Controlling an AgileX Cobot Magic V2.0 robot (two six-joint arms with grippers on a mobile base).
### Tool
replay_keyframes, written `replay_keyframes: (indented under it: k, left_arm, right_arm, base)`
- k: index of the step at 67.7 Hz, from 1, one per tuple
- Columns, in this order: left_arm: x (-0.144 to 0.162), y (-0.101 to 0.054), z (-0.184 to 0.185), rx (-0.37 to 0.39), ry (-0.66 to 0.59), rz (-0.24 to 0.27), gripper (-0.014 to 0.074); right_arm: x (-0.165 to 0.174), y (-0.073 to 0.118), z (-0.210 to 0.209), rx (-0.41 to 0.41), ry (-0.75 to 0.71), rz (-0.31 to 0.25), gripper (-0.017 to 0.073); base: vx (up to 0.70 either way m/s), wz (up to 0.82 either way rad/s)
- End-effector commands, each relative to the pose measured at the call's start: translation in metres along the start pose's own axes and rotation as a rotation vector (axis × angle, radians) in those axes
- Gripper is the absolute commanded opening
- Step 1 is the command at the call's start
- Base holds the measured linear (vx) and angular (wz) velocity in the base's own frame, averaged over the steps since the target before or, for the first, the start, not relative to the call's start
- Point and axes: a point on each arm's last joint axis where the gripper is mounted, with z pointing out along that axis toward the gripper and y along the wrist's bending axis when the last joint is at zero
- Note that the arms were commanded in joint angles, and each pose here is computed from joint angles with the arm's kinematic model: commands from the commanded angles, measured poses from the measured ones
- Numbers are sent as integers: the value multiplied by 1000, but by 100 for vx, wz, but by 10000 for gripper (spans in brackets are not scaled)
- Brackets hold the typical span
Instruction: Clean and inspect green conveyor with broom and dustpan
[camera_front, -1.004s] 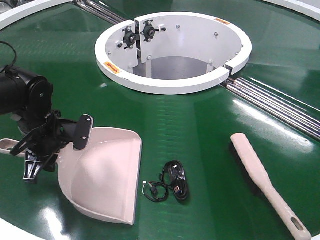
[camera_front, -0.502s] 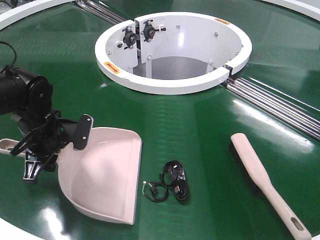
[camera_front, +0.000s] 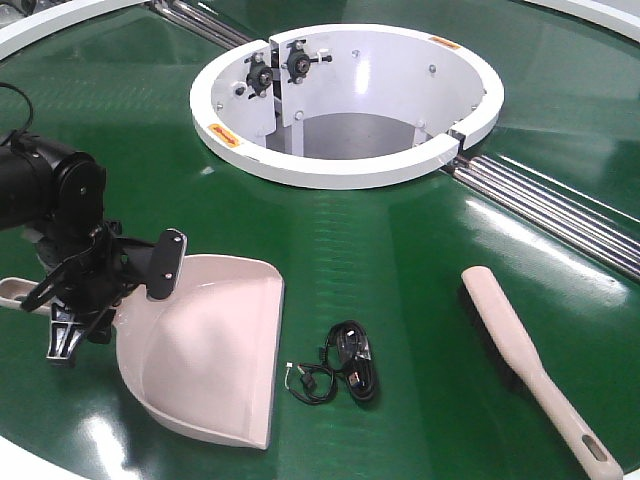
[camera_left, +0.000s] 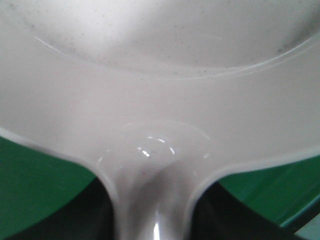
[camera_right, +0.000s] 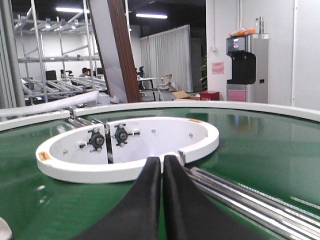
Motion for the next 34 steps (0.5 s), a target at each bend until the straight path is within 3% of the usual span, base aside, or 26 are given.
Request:
replay_keyframes:
  k: [1, 12, 25, 34]
  left_arm:
    - [0, 4, -21, -87, -30, -23, -8]
    - [0, 4, -21, -87, -30, -23, -8]
    - [0, 4, -21, -87, -30, -23, -8]
    - [0, 4, -21, -87, -30, -23, -8]
  right_arm:
    - [-34, 1, 8, 4, -14, 2, -10]
    - [-59, 2, 29, 20, 275, 4, -10]
    - [-60, 2, 46, 35, 565, 0, -10]
    - [-54, 3, 51, 39, 628, 83, -10]
  base:
    - [0, 0]
    - [0, 0]
    - [0, 0]
    - [0, 0]
